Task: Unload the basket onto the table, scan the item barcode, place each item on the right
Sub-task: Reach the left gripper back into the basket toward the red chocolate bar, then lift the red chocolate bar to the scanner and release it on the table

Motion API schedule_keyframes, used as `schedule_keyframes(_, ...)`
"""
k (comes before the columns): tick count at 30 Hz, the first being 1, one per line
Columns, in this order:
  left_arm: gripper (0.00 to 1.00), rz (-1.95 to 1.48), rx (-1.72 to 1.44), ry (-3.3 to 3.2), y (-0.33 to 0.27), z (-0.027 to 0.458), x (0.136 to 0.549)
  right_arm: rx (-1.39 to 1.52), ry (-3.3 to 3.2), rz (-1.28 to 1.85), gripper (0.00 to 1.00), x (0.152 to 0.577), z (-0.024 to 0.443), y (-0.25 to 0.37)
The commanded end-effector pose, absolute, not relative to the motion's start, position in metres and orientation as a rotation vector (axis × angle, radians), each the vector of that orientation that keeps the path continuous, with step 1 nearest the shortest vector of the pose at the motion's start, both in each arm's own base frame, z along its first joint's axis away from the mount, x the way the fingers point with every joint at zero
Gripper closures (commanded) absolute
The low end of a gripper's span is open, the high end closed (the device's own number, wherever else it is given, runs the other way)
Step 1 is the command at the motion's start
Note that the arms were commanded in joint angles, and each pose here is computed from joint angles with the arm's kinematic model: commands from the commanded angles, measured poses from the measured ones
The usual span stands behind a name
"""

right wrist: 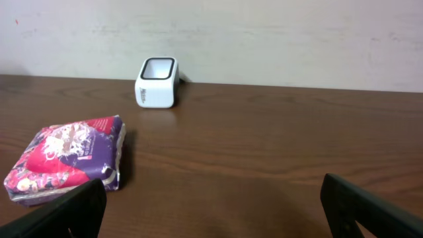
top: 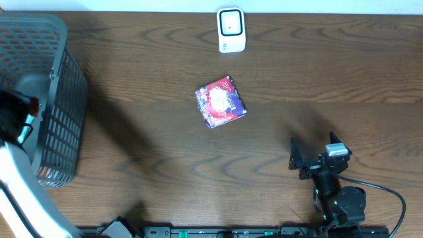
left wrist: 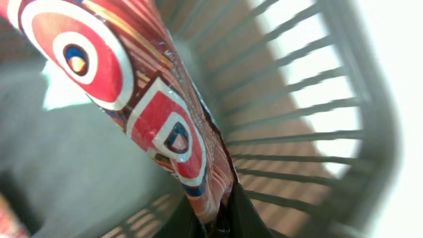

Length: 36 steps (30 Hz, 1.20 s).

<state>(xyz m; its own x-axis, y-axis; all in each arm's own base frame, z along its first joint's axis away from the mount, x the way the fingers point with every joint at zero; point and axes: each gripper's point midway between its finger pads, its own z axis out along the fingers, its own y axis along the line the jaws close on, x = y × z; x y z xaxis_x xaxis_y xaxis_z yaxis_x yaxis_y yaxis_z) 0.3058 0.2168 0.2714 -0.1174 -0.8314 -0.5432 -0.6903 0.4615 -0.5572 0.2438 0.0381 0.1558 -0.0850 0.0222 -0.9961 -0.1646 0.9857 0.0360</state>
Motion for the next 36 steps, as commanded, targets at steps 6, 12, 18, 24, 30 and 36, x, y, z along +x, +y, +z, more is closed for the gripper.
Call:
schedule_keyframes(6,0.93,-0.588,-0.674,1.697,0.104,0.402,0.325,-0.117,1.649,0.145,0.01,0.244,0.155,0.038)
schedule_keyframes(12,0.93,-0.742,-0.245,1.808,-0.018,0.413,0.323,-0.117,1.649,0.144,0.01,0.244,0.155,0.038)
schedule_keyframes(18,0.93,-0.774,-0.032,2.057,-0.108,0.356,0.321,-0.118,1.649,0.144,0.01,0.244,0.155,0.038)
schedule_keyframes(24,0.93,-0.552,0.016,2.32,-0.153,0.275,0.334,-0.118,1.649,0.144,0.01,0.244,0.155,0.038)
schedule_keyframes(30,0.93,-0.205,0.026,2.596,-0.15,0.183,0.338,-0.118,1.649,0.144,0.01,0.244,0.155,0.038)
schedule_keyframes(36,0.93,-0.078,0.045,2.805,-0.147,0.121,0.33,-0.117,1.649,0.144,0.01,0.244,0.155,0.038)
